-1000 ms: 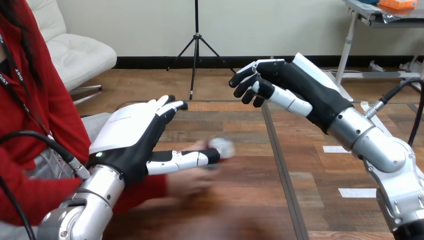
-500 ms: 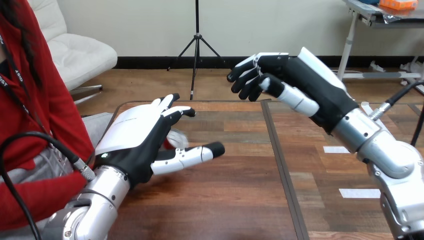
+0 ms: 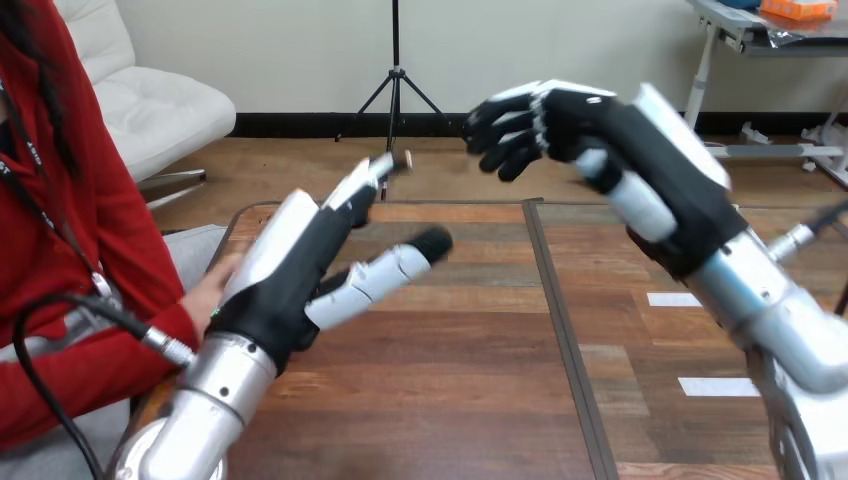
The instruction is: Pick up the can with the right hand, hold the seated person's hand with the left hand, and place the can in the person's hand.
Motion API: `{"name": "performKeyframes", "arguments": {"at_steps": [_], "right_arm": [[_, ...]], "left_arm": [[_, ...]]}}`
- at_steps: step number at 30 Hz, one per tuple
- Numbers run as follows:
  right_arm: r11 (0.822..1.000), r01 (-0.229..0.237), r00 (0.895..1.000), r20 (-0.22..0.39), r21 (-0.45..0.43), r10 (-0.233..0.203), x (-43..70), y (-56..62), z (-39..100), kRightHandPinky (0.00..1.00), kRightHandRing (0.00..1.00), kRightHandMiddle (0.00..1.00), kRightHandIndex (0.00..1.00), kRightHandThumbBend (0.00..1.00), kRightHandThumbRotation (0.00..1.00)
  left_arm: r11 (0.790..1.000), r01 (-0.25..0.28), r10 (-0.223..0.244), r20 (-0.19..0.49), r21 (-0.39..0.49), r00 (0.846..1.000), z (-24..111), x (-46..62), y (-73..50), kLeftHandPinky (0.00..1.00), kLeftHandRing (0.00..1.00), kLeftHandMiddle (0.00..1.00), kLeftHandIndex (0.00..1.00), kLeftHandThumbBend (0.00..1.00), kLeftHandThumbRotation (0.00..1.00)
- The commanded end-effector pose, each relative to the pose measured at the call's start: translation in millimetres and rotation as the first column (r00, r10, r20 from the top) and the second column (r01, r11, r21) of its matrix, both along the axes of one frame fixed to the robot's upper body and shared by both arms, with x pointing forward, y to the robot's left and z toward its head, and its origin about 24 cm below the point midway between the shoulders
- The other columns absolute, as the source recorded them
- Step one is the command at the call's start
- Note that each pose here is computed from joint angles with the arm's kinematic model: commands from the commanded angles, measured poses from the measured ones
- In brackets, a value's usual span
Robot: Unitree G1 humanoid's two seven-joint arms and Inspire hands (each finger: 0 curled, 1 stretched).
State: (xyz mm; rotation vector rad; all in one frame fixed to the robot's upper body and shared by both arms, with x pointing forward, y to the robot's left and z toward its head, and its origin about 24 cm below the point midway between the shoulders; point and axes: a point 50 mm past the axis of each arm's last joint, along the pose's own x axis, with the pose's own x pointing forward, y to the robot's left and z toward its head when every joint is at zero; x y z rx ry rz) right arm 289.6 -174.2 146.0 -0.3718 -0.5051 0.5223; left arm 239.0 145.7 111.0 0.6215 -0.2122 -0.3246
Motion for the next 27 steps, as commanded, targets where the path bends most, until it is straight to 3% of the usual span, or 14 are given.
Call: {"name": "performKeyframes", "arguments": {"at_steps": [1,7,11,15,21,27], "right_arm": [[0.991,0.036,0.997,0.061,0.132,-0.044,-15.4,-7.4,3.5,0.60,0.66,0.72,0.73,0.96,1.00],[0.974,0.050,0.998,0.010,0.221,-0.054,-31.7,-10.9,-9.8,0.64,0.70,0.77,0.77,0.95,1.00],[0.962,0.055,0.998,-0.030,0.268,-0.048,-41.7,-12.4,-19.4,0.66,0.72,0.79,0.79,0.95,1.00],[0.953,0.066,0.997,-0.064,0.294,-0.050,-52.6,-13.9,-30.9,0.71,0.77,0.82,0.82,0.93,1.00],[0.942,0.104,0.990,-0.128,0.320,-0.066,-69.1,-14.0,-48.9,0.75,0.81,0.84,0.84,0.92,1.00],[0.933,0.146,0.979,-0.181,0.329,-0.089,-84.9,-12.1,-66.3,0.78,0.84,0.87,0.86,0.92,1.00]], "left_arm": [[0.985,-0.019,0.034,0.085,-0.169,0.996,8.5,1.0,8.2,0.86,1.00,1.00,0.99,0.81,1.00],[0.942,0.014,0.031,0.127,-0.336,0.991,6.7,-3.3,10.8,0.94,0.99,0.97,0.99,0.84,1.00],[0.916,0.021,0.039,0.141,-0.400,0.989,5.7,-9.1,12.2,0.91,0.96,0.94,0.97,0.86,1.00],[0.891,0.027,0.045,0.147,-0.454,0.988,3.7,-16.5,13.5,0.78,0.89,0.89,0.92,0.82,1.00],[0.845,0.046,0.031,0.134,-0.533,0.990,0.9,-29.1,13.9,0.67,0.82,0.83,0.87,0.77,0.98],[0.826,0.047,0.018,0.110,-0.562,0.994,-2.6,-42.0,16.5,0.53,0.74,0.77,0.78,0.73,0.97]]}}
